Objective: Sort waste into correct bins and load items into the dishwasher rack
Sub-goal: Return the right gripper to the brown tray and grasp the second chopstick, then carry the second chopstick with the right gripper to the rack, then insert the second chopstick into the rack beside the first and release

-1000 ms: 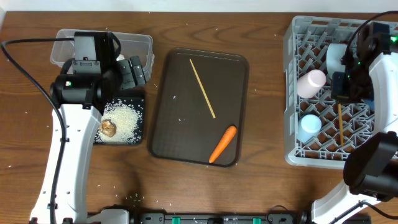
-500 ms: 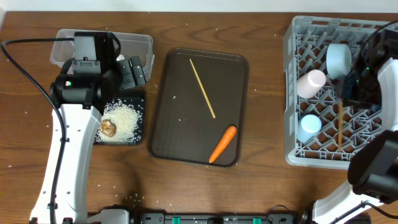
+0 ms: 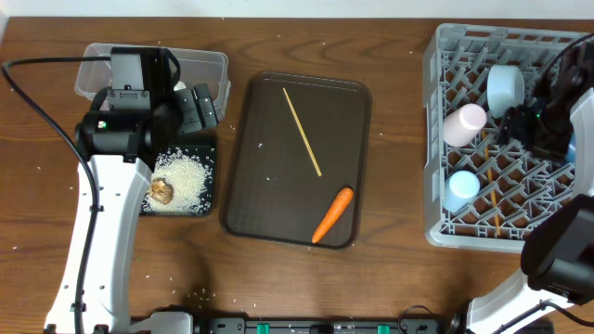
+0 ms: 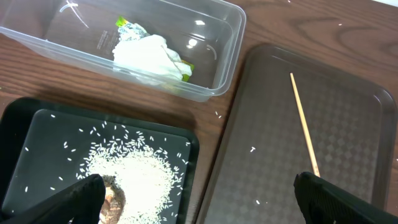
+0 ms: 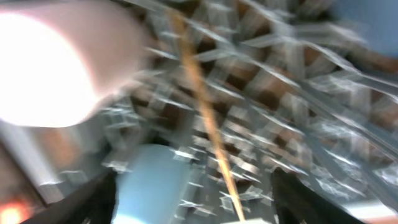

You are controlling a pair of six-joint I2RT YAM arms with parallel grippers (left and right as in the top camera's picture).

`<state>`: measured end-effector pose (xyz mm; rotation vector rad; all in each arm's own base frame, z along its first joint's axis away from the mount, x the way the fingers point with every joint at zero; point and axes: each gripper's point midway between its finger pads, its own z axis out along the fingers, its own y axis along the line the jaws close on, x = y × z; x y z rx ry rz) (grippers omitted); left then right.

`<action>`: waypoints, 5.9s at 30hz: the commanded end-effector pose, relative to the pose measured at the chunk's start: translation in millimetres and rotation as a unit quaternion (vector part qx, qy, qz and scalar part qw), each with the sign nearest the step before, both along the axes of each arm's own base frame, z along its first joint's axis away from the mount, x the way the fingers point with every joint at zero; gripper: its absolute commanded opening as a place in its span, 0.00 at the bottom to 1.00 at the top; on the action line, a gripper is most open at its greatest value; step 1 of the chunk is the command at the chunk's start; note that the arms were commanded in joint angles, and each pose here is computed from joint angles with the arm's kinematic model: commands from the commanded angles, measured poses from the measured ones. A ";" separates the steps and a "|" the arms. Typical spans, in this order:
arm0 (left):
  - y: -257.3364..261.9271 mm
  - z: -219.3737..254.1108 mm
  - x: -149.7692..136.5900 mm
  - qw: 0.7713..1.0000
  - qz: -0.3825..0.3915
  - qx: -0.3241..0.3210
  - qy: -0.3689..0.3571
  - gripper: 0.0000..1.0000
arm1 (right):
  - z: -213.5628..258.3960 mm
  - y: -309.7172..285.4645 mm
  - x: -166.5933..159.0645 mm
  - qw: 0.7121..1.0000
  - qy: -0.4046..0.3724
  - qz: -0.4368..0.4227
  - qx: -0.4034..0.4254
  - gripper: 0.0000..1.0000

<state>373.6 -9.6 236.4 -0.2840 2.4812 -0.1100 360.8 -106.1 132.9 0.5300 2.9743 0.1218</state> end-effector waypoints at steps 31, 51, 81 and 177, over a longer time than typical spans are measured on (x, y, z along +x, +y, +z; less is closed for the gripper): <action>2.6 -1.0 1.2 1.000 0.009 -0.001 0.002 0.98 | -107.6 398.4 79.4 0.913 -0.162 0.375 -0.002 0.51; 2.6 -1.0 1.2 1.000 0.009 -0.001 0.002 0.98 | -131.2 405.7 61.4 0.897 -0.150 0.400 -0.108 0.10; 2.6 -1.0 1.2 1.000 0.009 -0.001 0.002 0.98 | 33.7 328.7 79.1 0.930 -0.108 0.347 -0.062 0.01; 0.8 -0.4 1.9 1.000 0.006 -0.005 0.000 0.98 | 16.8 26.3 -35.0 0.982 -0.126 0.059 0.129 0.66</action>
